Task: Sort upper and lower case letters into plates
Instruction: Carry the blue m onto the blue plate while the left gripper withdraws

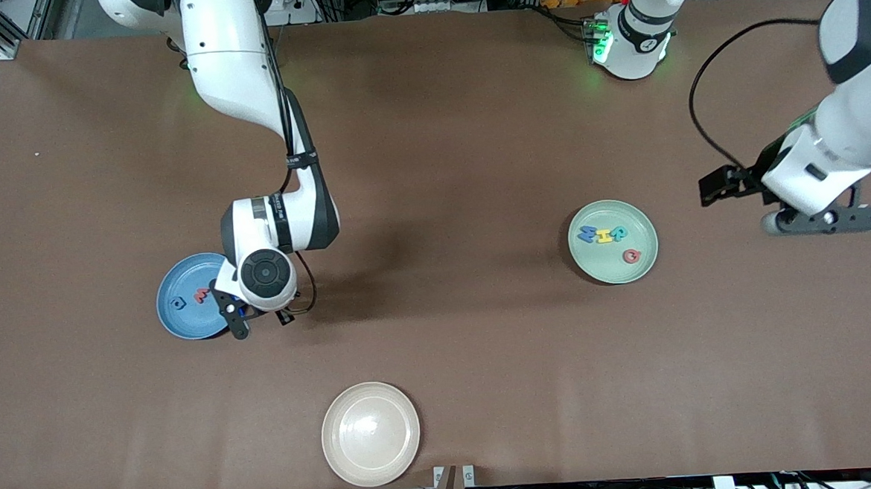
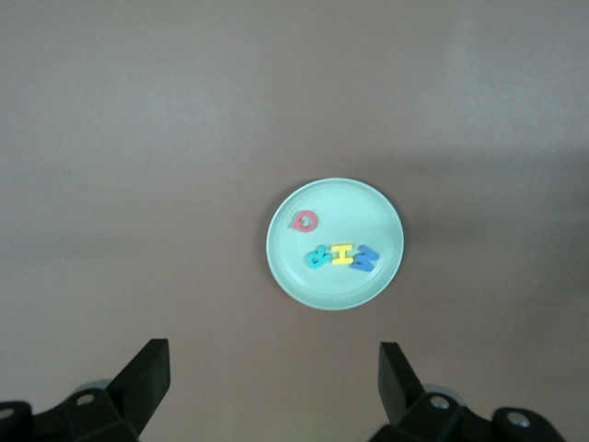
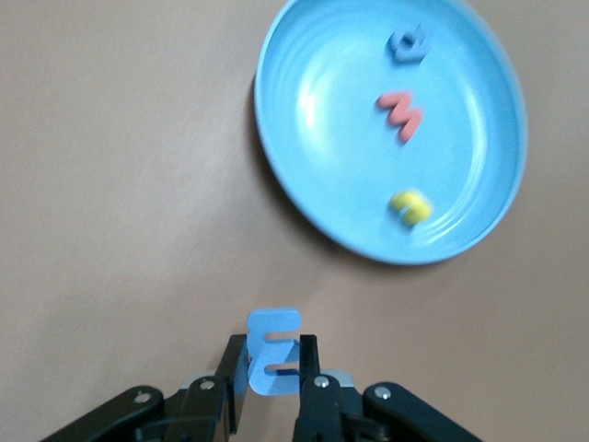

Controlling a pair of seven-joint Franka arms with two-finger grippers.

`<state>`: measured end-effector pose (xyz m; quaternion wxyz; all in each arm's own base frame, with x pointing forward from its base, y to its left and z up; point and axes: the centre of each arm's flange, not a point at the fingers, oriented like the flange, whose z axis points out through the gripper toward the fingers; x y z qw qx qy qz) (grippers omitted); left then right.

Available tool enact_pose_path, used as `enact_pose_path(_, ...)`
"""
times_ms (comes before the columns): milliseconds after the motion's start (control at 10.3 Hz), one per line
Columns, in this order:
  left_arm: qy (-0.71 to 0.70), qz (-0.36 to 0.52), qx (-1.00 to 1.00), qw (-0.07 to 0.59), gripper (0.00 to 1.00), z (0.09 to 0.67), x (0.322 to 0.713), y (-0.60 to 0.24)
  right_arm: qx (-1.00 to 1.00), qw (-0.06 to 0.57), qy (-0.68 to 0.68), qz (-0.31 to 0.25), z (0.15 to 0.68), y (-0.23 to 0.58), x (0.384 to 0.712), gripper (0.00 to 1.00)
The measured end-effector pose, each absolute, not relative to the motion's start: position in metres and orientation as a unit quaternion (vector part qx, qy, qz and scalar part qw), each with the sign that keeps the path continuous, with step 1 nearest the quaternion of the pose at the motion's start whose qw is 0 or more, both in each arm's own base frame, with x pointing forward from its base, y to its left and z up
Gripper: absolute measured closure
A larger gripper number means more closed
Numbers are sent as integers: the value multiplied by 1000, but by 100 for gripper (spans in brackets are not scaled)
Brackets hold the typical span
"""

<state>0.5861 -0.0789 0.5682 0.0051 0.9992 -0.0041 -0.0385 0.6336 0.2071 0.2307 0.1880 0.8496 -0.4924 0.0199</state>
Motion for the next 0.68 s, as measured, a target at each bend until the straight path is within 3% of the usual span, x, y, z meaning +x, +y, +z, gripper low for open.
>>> enact_pose_path(683, 0, -28, 999, 30, 0, 601, 567, -83, 880, 239, -410, 2, 260, 92, 626, 74)
